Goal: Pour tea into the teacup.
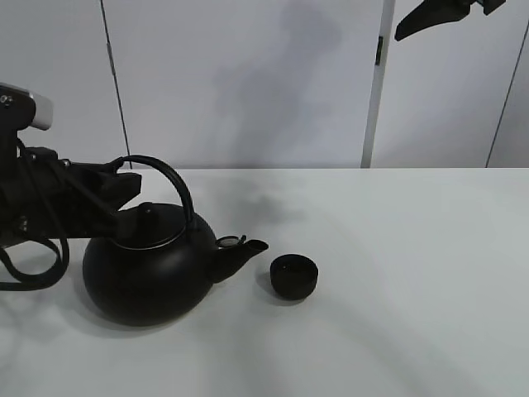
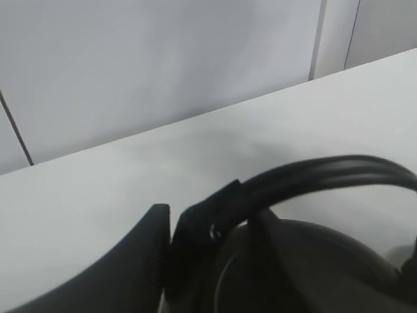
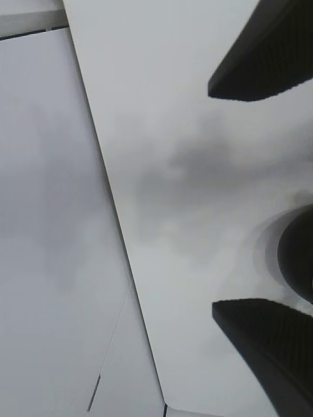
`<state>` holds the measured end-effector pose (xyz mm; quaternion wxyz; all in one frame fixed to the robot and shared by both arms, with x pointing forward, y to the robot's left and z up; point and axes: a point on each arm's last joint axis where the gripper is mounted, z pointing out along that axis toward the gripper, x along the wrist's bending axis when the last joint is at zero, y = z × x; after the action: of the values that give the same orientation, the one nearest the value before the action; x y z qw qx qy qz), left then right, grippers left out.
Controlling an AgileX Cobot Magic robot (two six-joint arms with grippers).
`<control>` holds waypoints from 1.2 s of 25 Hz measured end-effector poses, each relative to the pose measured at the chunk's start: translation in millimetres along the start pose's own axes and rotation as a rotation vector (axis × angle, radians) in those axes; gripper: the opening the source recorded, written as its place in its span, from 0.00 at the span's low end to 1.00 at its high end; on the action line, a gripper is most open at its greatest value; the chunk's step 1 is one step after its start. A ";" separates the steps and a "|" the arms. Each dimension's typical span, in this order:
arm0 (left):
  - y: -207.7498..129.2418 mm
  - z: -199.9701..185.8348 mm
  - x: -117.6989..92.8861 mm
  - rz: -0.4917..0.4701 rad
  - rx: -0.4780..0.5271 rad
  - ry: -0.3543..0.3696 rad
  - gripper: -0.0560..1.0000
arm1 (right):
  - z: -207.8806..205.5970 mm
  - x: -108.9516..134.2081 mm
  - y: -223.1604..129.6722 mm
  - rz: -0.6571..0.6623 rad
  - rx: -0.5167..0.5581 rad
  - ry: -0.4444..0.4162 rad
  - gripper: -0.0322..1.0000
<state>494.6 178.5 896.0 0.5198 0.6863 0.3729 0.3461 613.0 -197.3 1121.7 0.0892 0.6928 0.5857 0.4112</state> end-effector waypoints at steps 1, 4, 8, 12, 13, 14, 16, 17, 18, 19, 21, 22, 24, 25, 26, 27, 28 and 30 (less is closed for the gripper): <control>-1.4 -1.7 -0.8 -0.008 0.005 -0.006 0.33 | 0.0 0.0 0.0 0.000 0.000 0.000 0.58; -4.4 -6.4 -2.8 -0.050 0.012 -0.023 0.40 | 0.0 0.0 0.0 0.000 0.000 0.000 0.58; -5.1 -11.9 -4.9 -0.087 0.013 -0.042 0.53 | 0.0 0.0 0.0 0.000 0.000 0.000 0.58; -0.7 -19.3 -6.1 -0.088 0.009 -0.056 0.61 | 0.0 0.0 0.0 0.000 0.000 0.000 0.58; 3.3 -20.2 -5.8 -0.085 -0.007 -0.055 0.62 | 0.0 0.0 0.0 0.000 0.000 0.000 0.58; 7.7 -21.4 -5.5 -0.082 -0.024 -0.055 0.62 | 0.0 0.0 0.0 0.000 0.000 0.000 0.58; 15.5 -23.6 -4.8 -0.077 -0.055 -0.053 0.62 | 0.0 0.0 0.0 0.000 0.000 0.000 0.58; 19.4 -24.7 -4.5 -0.076 -0.070 -0.052 0.63 | 0.0 0.0 0.0 0.000 0.000 0.000 0.58; 22.0 -26.0 -4.5 -0.073 -0.080 -0.054 0.63 | 0.0 0.0 0.0 0.000 0.000 0.000 0.58; 24.3 -28.0 -4.6 -0.074 -0.090 -0.056 0.63 | 0.0 0.0 0.0 0.000 0.000 0.000 0.58; 26.5 -33.2 -5.4 -0.071 -0.098 -0.063 0.63 | 0.0 0.0 0.0 0.000 0.000 0.000 0.58; 27.3 -35.9 -5.5 -0.072 -0.100 -0.064 0.63 | 0.0 0.0 0.0 0.000 0.000 0.000 0.58; 30.4 -42.9 -5.7 -0.077 -0.111 -0.065 0.63 | 0.0 -0.1 0.0 -0.001 0.000 -0.001 0.58; 33.3 -45.2 -5.5 -0.083 -0.112 -0.065 0.63 | 0.0 -0.1 0.0 -0.001 0.000 -0.001 0.58; 35.4 -46.9 -5.3 -0.093 -0.103 -0.065 0.63 | 0.0 -0.1 0.0 -0.001 0.000 -0.001 0.58; 37.7 -48.8 -4.9 -0.103 -0.084 -0.063 0.63 | 0.0 -0.1 0.0 -0.001 0.000 -0.001 0.58; 40.9 -50.6 -4.4 -0.113 -0.073 -0.061 0.63 | 0.0 -0.1 0.0 -0.001 0.000 -0.001 0.58; 48.2 -53.1 -3.1 -0.126 -0.043 -0.055 0.63 | 0.0 -0.1 0.0 -0.001 0.000 -0.001 0.58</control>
<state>454.6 191.3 954.2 0.5652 0.6594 0.3933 0.3018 613.0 -197.3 1121.6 0.0895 0.6927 0.5859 0.4110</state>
